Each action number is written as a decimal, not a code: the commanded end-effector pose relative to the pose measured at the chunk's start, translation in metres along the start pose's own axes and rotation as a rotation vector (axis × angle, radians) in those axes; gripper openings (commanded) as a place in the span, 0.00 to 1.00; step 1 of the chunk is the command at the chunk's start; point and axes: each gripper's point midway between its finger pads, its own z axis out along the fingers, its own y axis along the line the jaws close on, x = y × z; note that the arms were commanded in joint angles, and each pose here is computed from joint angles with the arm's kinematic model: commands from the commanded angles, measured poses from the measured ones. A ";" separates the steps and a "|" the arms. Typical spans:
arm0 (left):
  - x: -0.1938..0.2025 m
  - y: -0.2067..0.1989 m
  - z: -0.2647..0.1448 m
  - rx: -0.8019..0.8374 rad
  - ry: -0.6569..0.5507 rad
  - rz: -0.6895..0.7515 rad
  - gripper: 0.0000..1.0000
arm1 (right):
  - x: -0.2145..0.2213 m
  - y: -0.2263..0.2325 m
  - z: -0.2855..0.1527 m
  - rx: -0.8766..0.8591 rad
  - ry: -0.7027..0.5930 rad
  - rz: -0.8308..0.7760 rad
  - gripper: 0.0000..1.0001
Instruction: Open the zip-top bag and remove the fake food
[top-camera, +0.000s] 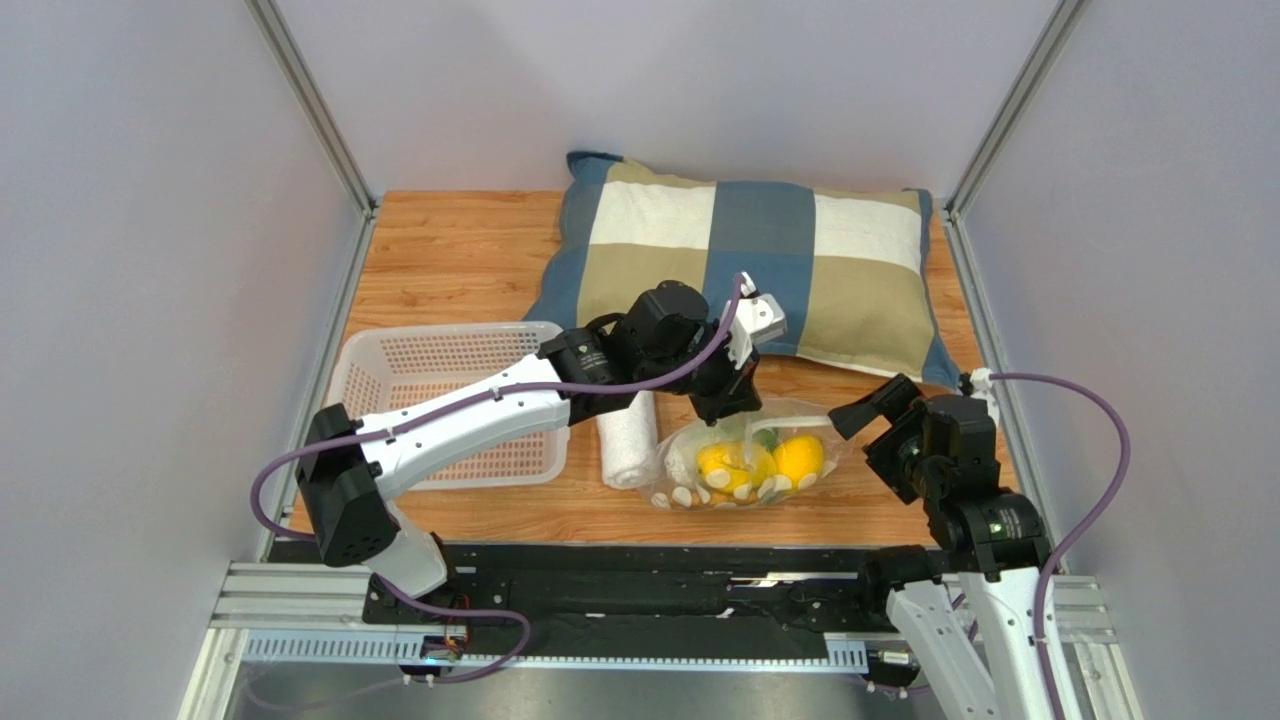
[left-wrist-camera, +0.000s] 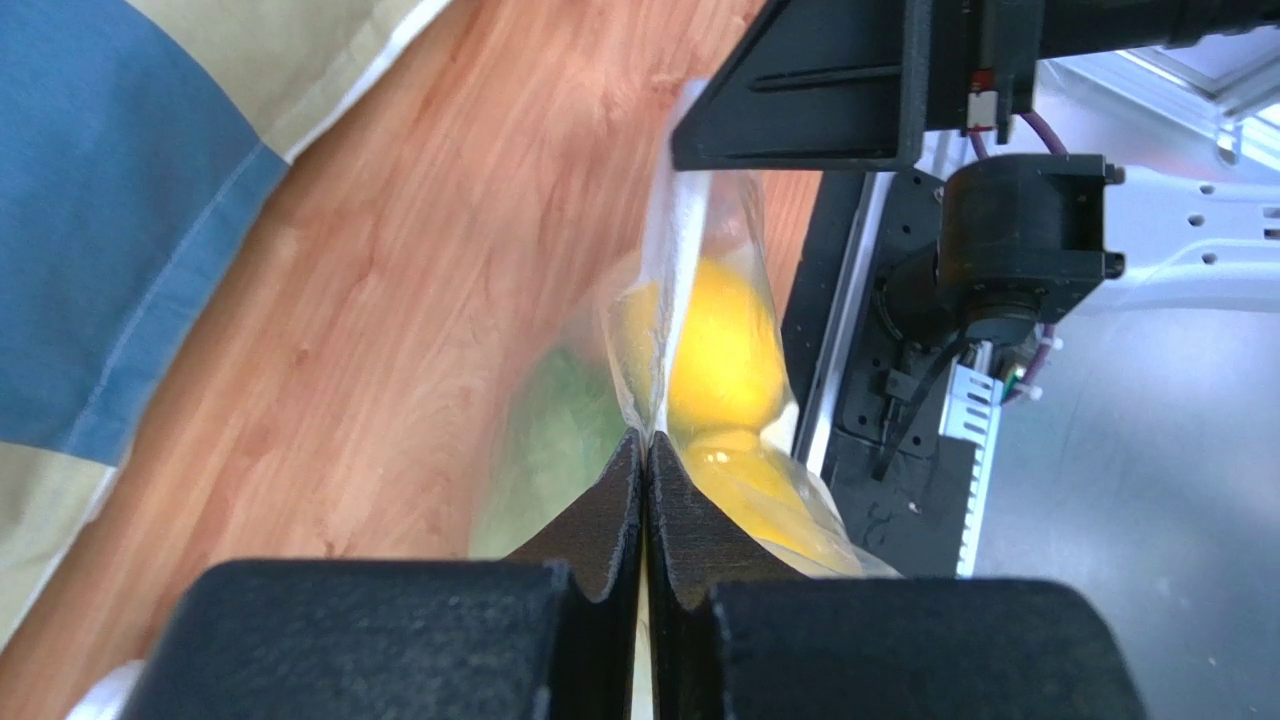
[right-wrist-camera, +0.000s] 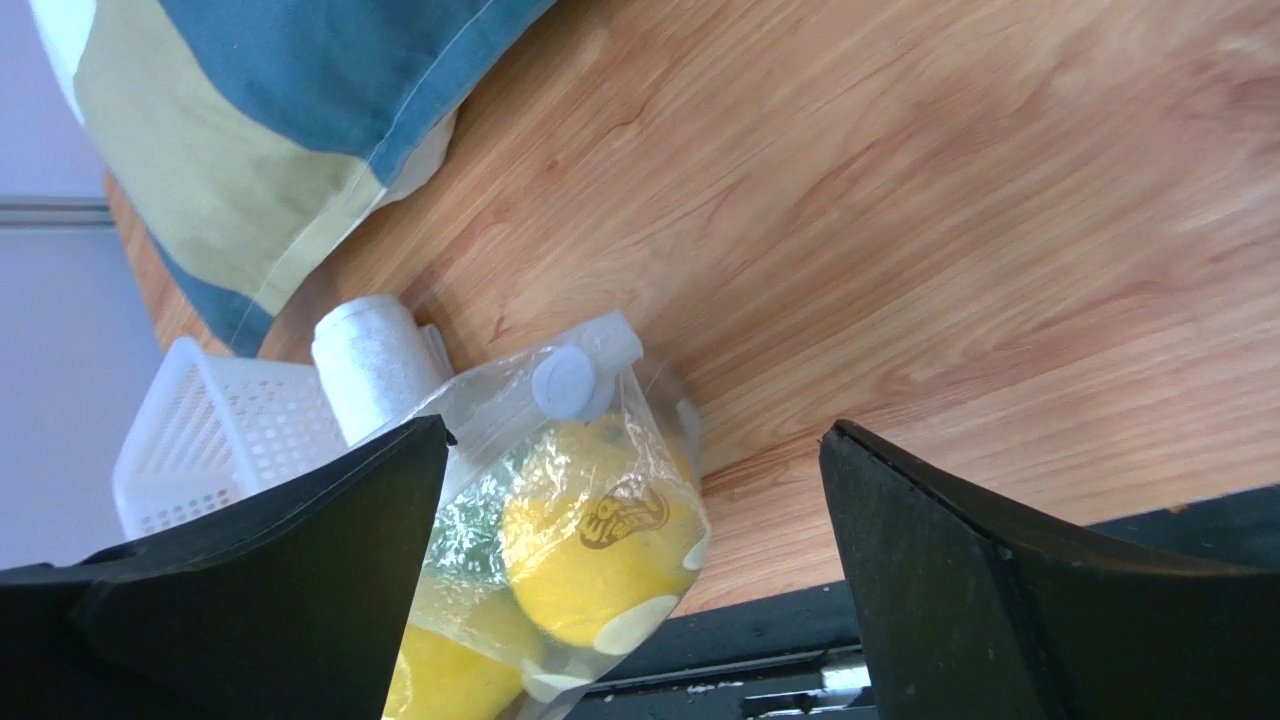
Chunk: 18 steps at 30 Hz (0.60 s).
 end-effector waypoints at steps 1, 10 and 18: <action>-0.017 -0.014 -0.002 0.078 -0.062 -0.019 0.00 | -0.001 0.035 0.007 -0.186 0.001 0.050 1.00; -0.012 -0.018 0.006 0.124 -0.051 -0.023 0.00 | 0.001 0.033 0.022 -0.210 -0.028 0.103 0.82; -0.005 -0.021 0.004 0.154 -0.046 -0.013 0.00 | -0.018 0.061 0.018 -0.380 -0.139 -0.100 0.42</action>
